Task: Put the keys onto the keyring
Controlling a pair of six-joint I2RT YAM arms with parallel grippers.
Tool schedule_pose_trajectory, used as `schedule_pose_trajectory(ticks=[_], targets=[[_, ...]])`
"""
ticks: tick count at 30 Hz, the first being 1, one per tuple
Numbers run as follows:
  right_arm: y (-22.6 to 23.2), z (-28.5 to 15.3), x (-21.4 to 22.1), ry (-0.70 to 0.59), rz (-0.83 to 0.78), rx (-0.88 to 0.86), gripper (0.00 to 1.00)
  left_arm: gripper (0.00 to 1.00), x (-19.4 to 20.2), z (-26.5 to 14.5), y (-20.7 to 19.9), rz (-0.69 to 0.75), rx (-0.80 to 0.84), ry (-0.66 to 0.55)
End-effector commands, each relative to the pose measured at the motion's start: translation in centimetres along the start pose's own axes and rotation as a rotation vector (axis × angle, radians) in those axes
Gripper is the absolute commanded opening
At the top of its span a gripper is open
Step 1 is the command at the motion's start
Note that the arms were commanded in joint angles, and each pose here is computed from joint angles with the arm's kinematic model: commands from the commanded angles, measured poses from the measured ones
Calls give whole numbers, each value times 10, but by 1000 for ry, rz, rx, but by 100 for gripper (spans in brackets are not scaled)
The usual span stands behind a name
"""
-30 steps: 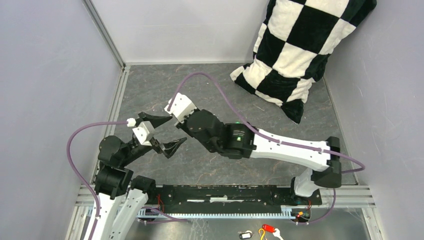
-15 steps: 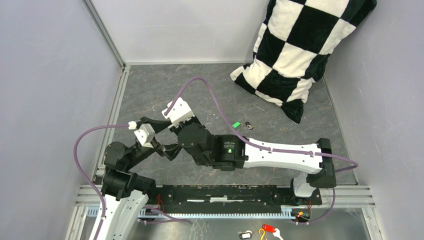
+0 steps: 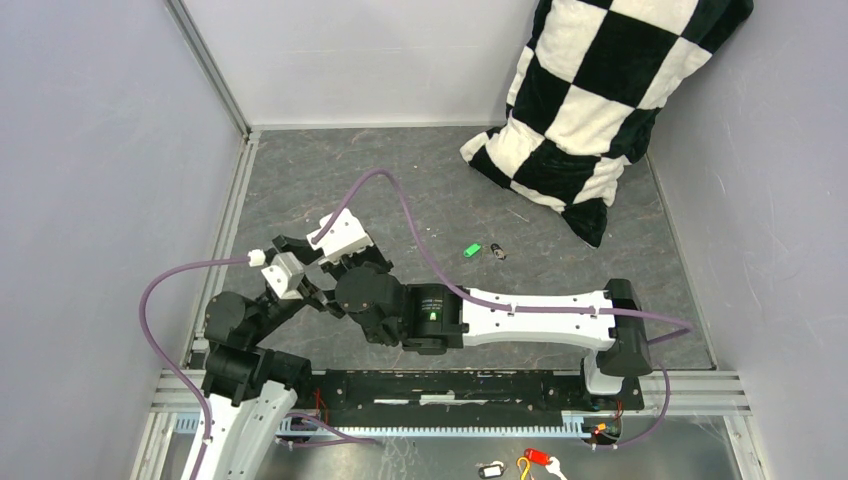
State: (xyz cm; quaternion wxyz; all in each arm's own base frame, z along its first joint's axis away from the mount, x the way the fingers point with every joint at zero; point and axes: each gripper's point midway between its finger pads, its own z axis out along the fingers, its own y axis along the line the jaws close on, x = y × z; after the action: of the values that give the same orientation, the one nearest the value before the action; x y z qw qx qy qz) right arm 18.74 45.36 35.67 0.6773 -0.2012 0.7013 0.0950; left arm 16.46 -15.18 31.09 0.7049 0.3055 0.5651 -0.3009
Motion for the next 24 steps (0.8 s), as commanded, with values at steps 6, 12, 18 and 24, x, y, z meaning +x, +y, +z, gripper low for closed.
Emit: schedule_pose_trajectory(ticks=[6,12,18,24], targets=[[-7,-9,-19,-29,100,-9,1,49,-7,-3,34,202,-148,-1],[-8,-12,-13,-14,123,-44,0,29,-6,-4,26,234,-102,8],[-12,-10,-10,8,170,-67,0,27,0,-7,14,273,-34,34],[-14,-3,-3,56,211,-112,0,30,13,-12,5,345,33,80]])
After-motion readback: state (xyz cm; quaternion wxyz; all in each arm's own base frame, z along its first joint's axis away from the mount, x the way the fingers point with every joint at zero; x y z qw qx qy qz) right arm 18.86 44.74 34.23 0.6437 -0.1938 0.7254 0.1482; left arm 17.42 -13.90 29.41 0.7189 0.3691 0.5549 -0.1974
